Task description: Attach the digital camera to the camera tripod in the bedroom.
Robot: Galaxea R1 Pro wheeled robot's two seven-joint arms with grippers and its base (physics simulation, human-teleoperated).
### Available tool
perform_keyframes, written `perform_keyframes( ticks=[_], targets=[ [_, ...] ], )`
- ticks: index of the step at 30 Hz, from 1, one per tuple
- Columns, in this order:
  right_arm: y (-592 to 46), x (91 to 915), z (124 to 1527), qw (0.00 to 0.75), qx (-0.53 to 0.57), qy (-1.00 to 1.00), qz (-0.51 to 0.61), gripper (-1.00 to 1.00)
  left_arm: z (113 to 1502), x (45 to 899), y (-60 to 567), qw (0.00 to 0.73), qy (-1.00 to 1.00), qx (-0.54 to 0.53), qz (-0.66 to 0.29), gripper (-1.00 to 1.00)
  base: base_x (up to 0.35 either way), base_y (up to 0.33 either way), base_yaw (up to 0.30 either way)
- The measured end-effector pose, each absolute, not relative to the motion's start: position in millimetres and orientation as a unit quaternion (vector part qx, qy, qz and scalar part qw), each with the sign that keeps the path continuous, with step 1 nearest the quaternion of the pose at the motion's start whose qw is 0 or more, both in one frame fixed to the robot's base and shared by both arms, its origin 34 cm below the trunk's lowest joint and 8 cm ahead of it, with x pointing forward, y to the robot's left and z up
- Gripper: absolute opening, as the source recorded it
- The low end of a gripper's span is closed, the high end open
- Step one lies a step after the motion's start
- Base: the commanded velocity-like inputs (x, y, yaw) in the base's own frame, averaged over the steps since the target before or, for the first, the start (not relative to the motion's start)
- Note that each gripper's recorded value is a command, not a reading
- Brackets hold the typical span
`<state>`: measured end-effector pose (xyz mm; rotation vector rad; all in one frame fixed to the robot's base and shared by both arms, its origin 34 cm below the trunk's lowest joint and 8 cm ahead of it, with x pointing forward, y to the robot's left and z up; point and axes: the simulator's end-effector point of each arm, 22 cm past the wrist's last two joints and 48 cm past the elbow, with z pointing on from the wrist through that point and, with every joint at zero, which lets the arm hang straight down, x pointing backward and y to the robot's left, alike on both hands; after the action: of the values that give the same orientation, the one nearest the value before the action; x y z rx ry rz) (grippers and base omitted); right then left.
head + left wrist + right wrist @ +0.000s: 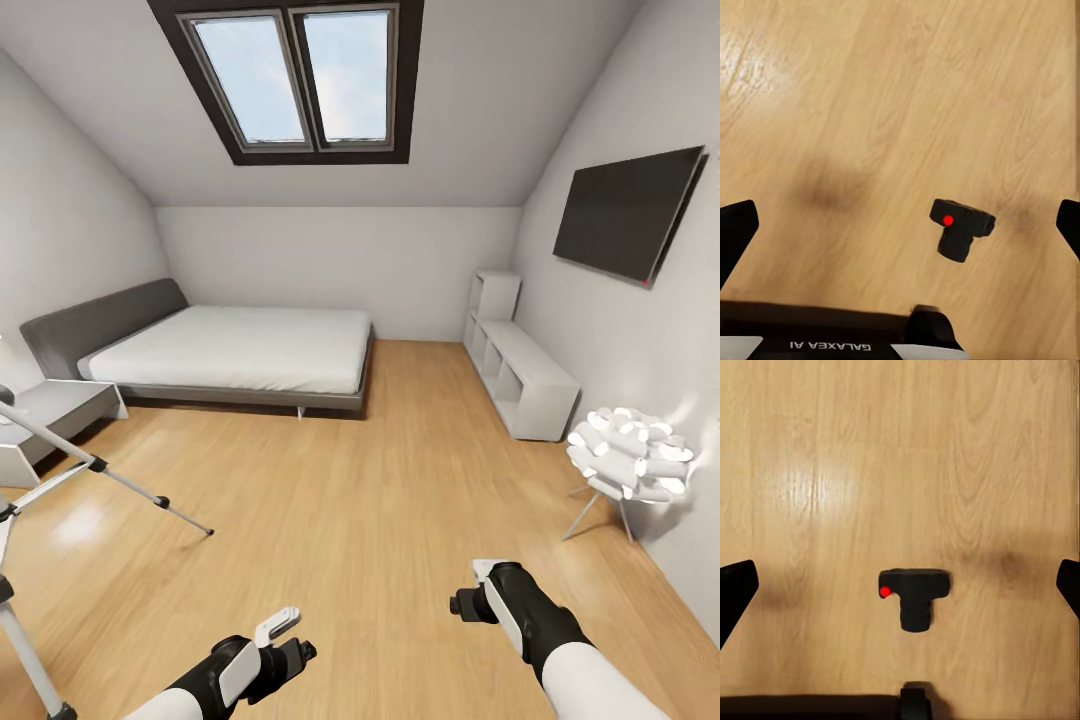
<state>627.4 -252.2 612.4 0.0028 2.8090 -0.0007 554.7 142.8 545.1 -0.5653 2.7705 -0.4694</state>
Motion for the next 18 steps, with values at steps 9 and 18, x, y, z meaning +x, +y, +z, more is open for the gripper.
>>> perform_keyframes(
  ticks=[9,18],
  targets=[
    [-252.8,630.7,615.4,0.170,0.001,0.985,-0.001,1.00,544.5,553.9,143.9,0.137,0.958,-0.196,-0.161,1.00,0.000,-0.284,0.000],
    [-253.9,632.0,616.7,0.172,0.001,0.985,-0.002,1.00,544.1,553.6,145.1,0.136,0.958,-0.196,-0.160,1.00,0.000,-0.287,0.001]
  ],
)
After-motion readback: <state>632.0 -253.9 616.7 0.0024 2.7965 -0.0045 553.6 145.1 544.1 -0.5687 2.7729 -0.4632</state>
